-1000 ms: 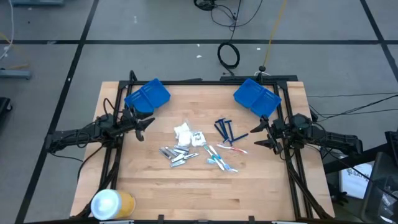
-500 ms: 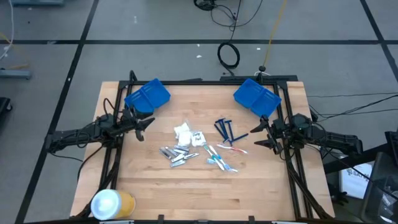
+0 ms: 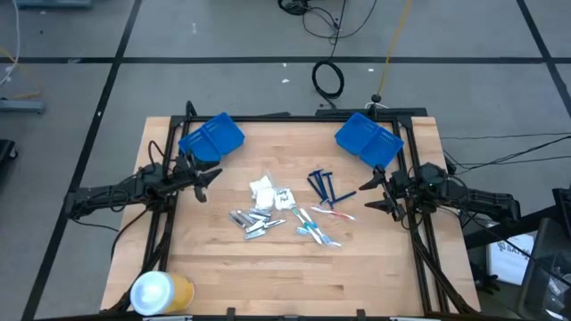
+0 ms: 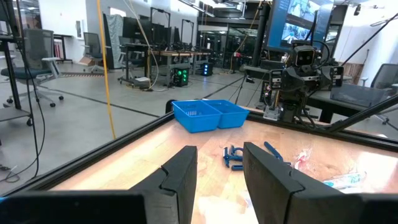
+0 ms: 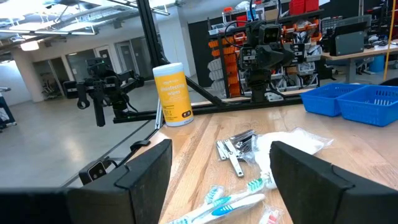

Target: Pick & Place Travel size toiletries

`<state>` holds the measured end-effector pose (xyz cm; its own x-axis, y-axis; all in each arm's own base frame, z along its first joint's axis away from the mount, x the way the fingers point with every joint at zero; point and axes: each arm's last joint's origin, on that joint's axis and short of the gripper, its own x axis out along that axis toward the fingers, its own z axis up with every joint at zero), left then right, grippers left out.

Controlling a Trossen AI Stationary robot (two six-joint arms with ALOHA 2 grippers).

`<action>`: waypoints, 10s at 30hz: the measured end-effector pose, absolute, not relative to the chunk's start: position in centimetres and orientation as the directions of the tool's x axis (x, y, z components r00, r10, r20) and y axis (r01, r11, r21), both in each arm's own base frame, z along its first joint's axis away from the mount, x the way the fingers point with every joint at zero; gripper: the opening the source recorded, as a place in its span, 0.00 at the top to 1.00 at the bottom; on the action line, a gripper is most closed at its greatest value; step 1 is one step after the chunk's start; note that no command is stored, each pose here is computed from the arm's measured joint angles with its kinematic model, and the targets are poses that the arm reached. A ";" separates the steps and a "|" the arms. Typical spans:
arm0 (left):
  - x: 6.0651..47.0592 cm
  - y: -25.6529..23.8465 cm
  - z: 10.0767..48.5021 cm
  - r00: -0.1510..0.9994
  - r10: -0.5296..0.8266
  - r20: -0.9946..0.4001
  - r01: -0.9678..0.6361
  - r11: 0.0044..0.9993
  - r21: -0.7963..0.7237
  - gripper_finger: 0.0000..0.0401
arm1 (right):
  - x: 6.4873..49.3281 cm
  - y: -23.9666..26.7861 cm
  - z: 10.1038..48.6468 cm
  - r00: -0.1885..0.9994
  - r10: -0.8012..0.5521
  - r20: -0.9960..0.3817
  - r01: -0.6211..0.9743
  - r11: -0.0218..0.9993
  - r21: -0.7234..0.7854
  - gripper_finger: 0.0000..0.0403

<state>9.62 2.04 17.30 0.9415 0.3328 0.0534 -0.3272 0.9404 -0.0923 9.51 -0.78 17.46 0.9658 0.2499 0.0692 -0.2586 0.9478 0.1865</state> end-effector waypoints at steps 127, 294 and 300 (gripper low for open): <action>9.6 2.0 17.3 0.941 0.334 0.054 -0.328 0.940 -0.092 0.68 | 11.5 -4.3 16.5 0.247 -0.901 -0.356 0.956 0.287 -0.063 0.94; 9.6 2.0 17.3 0.941 0.333 0.054 -0.328 0.940 -0.092 0.68 | 26.0 -3.2 13.7 0.332 -0.368 -0.869 0.824 0.561 0.077 0.47; 9.6 2.0 17.3 0.941 0.333 0.053 -0.328 0.940 -0.092 0.68 | 26.0 -3.2 13.5 0.321 -0.382 -0.866 0.834 0.548 0.067 0.50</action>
